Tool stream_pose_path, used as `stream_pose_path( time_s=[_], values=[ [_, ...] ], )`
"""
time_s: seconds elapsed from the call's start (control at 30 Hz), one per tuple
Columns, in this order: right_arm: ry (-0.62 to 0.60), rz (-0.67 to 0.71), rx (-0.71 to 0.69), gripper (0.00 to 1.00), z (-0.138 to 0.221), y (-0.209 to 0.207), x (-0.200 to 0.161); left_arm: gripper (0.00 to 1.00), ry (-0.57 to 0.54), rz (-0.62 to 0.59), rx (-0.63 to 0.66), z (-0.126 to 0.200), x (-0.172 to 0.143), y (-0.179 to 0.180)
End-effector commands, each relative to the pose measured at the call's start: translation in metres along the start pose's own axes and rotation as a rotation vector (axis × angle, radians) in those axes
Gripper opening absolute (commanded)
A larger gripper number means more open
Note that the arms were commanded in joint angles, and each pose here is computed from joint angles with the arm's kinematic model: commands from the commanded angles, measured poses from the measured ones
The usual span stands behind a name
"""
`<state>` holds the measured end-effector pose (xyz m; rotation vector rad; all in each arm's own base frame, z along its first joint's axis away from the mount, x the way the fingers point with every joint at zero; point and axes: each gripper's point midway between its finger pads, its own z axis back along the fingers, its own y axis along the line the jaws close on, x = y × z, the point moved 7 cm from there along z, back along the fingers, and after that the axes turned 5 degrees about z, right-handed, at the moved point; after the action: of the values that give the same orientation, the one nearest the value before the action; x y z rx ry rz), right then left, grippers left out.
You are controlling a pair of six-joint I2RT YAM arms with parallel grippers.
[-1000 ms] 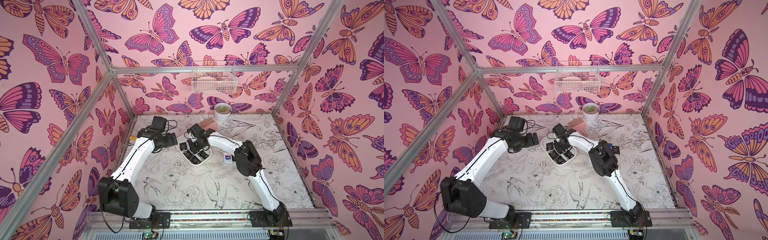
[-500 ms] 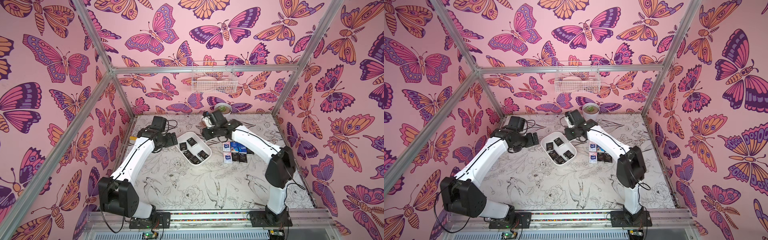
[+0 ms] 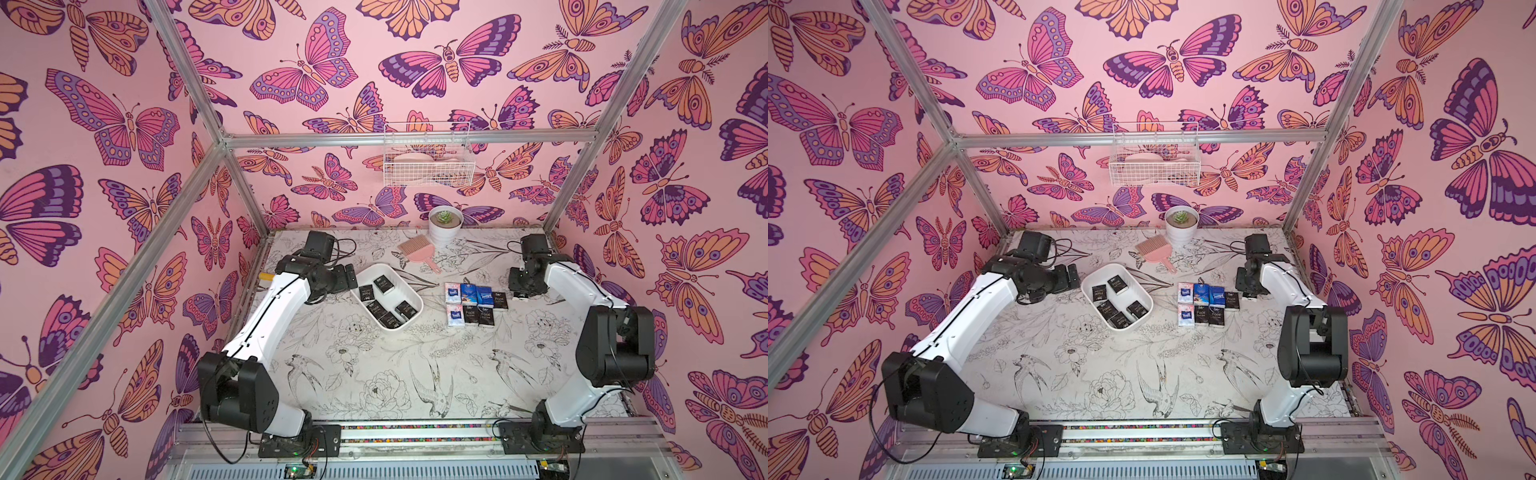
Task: Take the pocket tissues out of the storage box
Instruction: Place the pocket tissues at the center of the board.
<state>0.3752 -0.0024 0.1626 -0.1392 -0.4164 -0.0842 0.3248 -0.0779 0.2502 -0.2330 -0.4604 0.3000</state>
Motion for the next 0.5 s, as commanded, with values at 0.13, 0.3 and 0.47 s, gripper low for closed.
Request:
stream_pose_path(
  time_s=[0.13,0.3,0.47],
  values=[
    [0.082,0.043,-0.08,0.45,-0.041,-0.014,-0.008,1.0,0.008,-0.021,-0.007,0.004,0.005,-0.007],
    [0.074,0.088,-0.061,0.47,-0.058,-0.01,-0.009,1.0,0.01,-0.019,-0.005,0.003,0.006,-0.008],
    [0.08,0.099,-0.027,0.53,-0.064,-0.005,-0.008,1.0,0.008,-0.018,-0.001,0.003,0.006,-0.008]
  ],
)
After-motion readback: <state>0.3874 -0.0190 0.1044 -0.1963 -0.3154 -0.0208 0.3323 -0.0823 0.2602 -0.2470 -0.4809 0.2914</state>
